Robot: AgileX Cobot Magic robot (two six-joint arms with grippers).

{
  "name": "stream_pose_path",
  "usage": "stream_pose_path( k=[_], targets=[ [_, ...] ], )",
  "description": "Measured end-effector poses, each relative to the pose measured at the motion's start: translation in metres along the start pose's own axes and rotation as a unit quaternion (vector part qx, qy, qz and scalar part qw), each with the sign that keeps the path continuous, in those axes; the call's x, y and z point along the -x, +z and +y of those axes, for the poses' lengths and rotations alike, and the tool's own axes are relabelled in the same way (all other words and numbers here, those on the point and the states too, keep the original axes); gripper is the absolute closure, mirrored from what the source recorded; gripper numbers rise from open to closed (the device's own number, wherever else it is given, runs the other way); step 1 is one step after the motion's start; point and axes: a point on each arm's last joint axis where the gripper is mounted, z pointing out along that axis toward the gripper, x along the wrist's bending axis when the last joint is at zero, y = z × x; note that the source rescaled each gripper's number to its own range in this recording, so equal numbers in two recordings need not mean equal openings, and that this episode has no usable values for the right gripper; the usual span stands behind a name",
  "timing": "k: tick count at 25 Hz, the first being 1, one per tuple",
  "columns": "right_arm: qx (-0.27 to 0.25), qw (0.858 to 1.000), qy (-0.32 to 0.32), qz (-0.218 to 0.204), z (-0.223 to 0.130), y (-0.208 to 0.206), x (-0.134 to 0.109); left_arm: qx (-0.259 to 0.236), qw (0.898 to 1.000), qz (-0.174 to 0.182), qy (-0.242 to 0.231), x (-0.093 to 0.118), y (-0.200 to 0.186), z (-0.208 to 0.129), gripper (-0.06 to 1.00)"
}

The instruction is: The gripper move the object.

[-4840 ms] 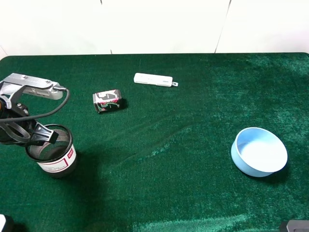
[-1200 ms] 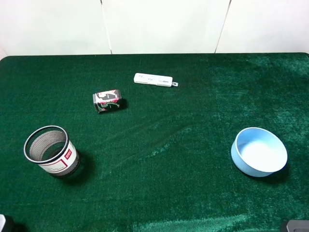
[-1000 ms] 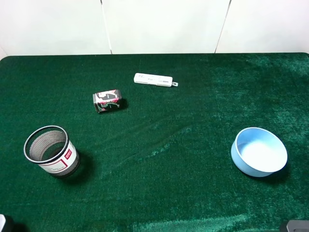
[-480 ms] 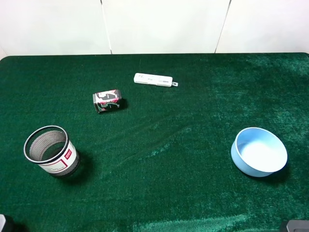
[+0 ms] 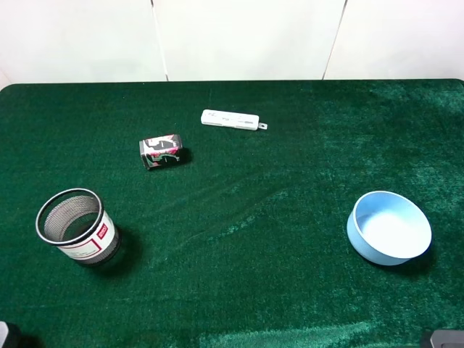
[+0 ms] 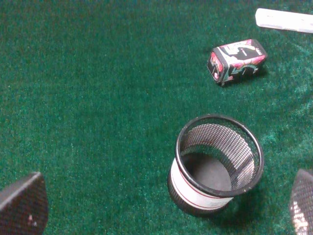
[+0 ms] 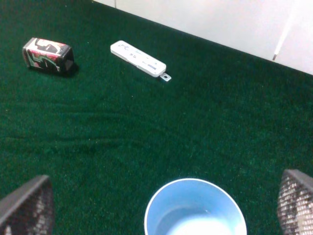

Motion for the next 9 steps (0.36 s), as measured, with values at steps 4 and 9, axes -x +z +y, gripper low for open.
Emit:
stream_pose_path(
  k=[4,9],
  targets=[
    [0.0,1.0,0.0,0.0,0.0,0.0,0.0,0.0,1.0,0.0,0.0,0.0,0.0,0.0,-0.06],
    [0.0,1.0,0.0,0.0,0.0,0.0,0.0,0.0,1.0,0.0,0.0,0.0,0.0,0.0,-0.06]
  ],
)
